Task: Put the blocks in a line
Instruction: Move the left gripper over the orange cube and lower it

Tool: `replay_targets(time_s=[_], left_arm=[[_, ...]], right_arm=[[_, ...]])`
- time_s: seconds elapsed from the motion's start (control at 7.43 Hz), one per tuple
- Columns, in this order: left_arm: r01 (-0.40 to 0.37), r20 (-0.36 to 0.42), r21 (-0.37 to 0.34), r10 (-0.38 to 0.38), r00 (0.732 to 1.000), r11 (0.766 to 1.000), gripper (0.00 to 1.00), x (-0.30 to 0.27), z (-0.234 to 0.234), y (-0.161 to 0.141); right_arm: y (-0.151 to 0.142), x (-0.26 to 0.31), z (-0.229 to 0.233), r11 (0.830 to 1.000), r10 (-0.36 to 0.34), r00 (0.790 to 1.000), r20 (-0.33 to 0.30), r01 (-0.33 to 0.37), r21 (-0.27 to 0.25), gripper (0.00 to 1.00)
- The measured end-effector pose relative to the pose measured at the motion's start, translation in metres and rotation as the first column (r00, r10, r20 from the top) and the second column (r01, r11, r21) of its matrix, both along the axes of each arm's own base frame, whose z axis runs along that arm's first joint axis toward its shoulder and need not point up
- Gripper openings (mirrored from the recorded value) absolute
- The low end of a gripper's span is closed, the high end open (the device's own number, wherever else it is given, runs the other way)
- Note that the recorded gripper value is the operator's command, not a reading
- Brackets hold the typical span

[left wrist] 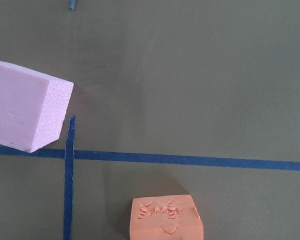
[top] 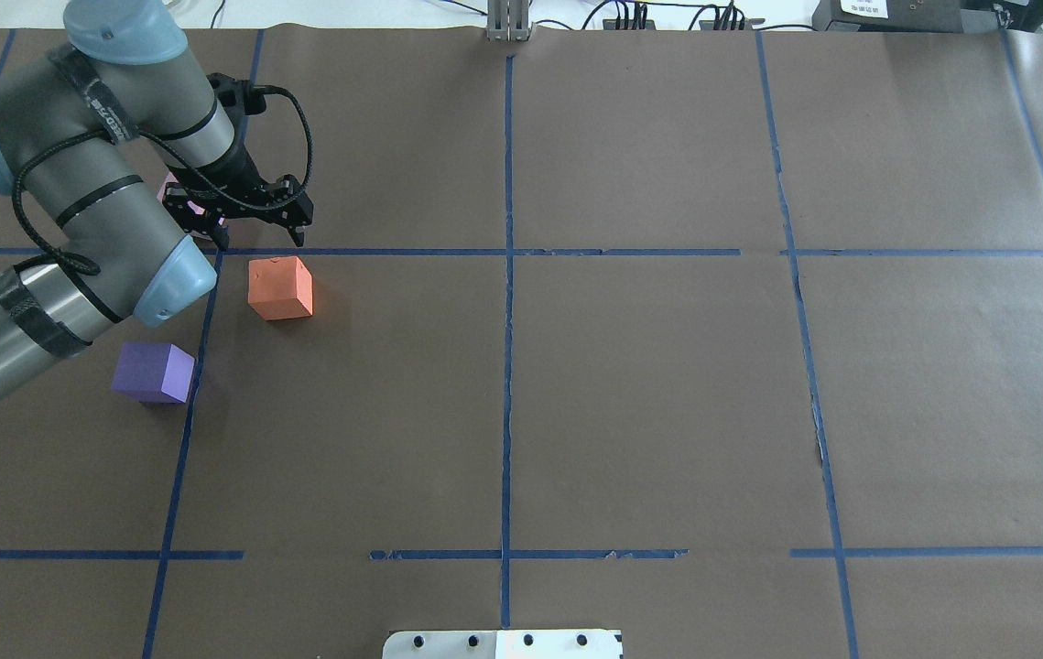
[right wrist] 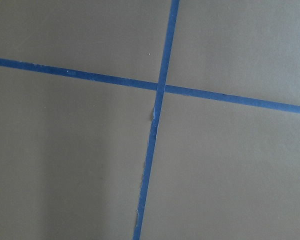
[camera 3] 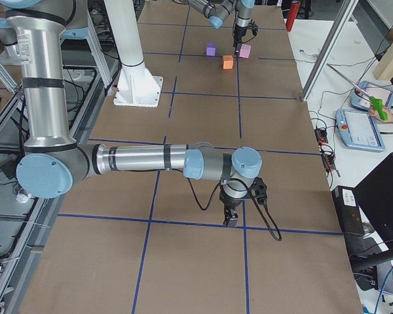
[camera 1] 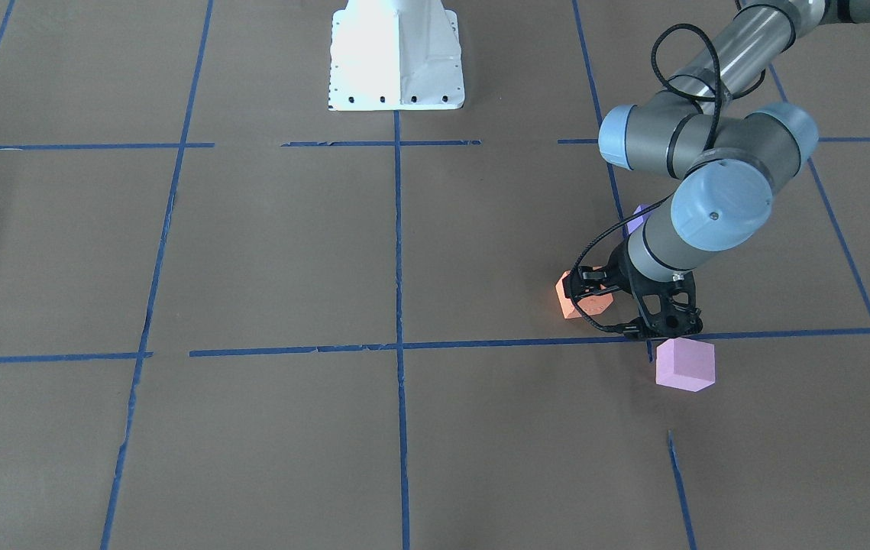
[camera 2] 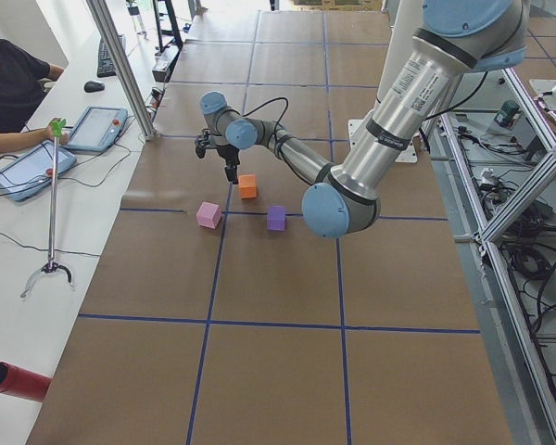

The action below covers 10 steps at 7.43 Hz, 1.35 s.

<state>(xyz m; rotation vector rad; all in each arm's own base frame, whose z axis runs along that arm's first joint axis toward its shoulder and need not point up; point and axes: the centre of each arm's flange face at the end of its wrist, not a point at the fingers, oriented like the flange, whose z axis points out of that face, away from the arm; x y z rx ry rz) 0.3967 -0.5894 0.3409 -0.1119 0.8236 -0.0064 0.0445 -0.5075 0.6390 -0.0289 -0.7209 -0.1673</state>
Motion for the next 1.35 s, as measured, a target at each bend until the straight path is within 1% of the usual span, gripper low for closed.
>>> replay_targets(time_s=[0.4,0.81,1.35], left_arm=[[-0.007,0.028,0.007,0.007,1.000,1.000,1.00,0.014,0.010,0.010],[-0.032,0.036,0.003,0.032,0.999,0.999,1.00,0.027,0.019,0.022],[-0.028,0.033,0.003,0.028,0.999,1.000,1.00,0.034,0.036,0.023]], right_arm=[[0.000,0.000,0.000,1.000,0.000,1.000,0.000,0.000,0.001,1.00],[0.000,0.000,0.000,1.000,-0.001,1.000,0.000,0.001,0.000,1.00],[0.000,0.000,0.000,1.000,0.000,1.000,0.000,0.000,-0.001,1.00]])
